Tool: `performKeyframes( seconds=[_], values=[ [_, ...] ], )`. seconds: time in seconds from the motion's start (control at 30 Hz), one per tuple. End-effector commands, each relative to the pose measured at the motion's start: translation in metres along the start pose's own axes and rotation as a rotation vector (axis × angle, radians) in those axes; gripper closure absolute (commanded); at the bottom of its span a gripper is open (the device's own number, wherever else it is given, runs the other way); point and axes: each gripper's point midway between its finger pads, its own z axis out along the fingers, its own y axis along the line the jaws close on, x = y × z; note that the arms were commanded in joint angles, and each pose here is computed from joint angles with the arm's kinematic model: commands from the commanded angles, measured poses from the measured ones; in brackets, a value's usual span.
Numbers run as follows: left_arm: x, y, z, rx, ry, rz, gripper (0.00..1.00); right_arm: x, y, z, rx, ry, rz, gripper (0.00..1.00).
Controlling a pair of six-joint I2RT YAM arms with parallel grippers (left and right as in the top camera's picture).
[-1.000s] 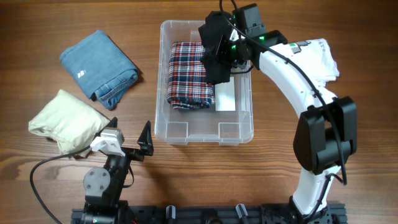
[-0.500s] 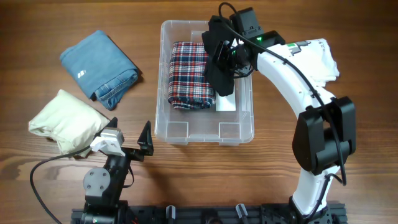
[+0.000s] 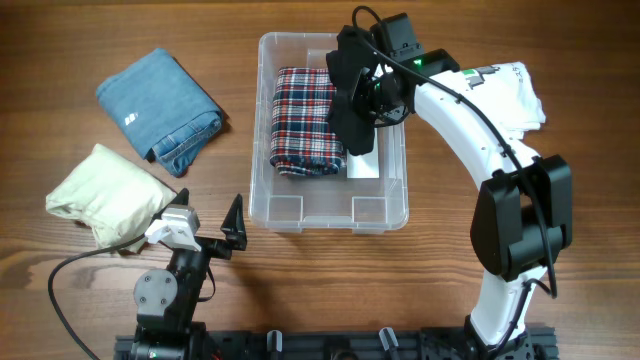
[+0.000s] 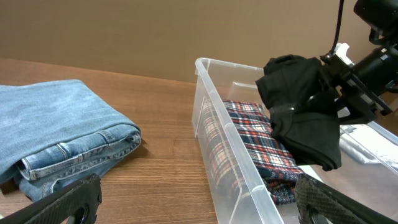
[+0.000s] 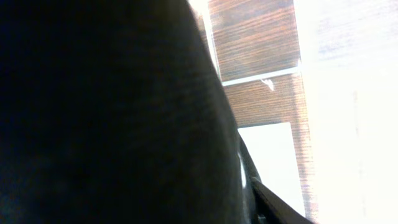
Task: Pack container
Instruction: 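Carry the black garment with the right gripper into the bin beside the plaid shirt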
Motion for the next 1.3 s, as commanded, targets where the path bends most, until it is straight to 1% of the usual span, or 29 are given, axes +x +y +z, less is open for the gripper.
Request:
performKeyframes(
  seconds=[0.0, 0.03, 0.1, 0.13, 0.27, 0.37, 0.47, 0.57, 0.87, 1.13, 1.23, 1.27],
  values=[
    [0.004, -0.002, 0.001, 0.011, 0.008, 0.016, 0.0, -0.001, 0.004, -0.006, -0.012, -0.004, -0.029, 0.67],
    [0.004, -0.002, 0.001, 0.011, 0.008, 0.016, 0.0, -0.001, 0.005, -0.008, -0.015, -0.007, -0.032, 0.72],
    [0.004, -0.002, 0.001, 0.011, 0.008, 0.016, 0.0, -0.002, 0.011, -0.015, -0.041, -0.011, -0.035, 0.78],
    [0.004, -0.002, 0.001, 0.011, 0.008, 0.016, 0.0, -0.003, 0.019, -0.027, -0.079, -0.021, -0.041, 0.8],
    [0.004, -0.002, 0.001, 0.011, 0.008, 0.016, 0.0, -0.007, 0.037, -0.074, -0.156, -0.085, -0.058, 0.78],
    [0.004, -0.002, 0.001, 0.011, 0.008, 0.016, 0.0, -0.001, 0.049, -0.103, -0.22, -0.091, -0.055, 0.78],
    [0.004, -0.002, 0.001, 0.011, 0.008, 0.016, 0.0, 0.007, 0.045, -0.118, -0.209, -0.08, -0.029, 0.75],
    [0.004, -0.002, 0.001, 0.011, 0.008, 0.016, 0.0, 0.013, 0.043, -0.116, -0.204, -0.051, -0.021, 0.73],
    [0.004, -0.002, 0.001, 0.011, 0.008, 0.016, 0.0, 0.02, 0.07, -0.109, -0.356, 0.029, -0.022, 0.7],
    [0.005, -0.001, 0.001, 0.01, 0.013, 0.016, 0.0, 0.031, 0.061, -0.075, -0.304, 0.104, 0.011, 0.67],
    [0.005, -0.001, 0.001, 0.01, 0.015, 0.015, 0.0, 0.033, 0.052, -0.059, -0.256, 0.121, 0.024, 0.57],
    [0.005, -0.001, 0.001, 0.01, 0.015, 0.015, 0.0, 0.034, 0.049, -0.057, -0.239, 0.121, 0.028, 0.47]
  ],
)
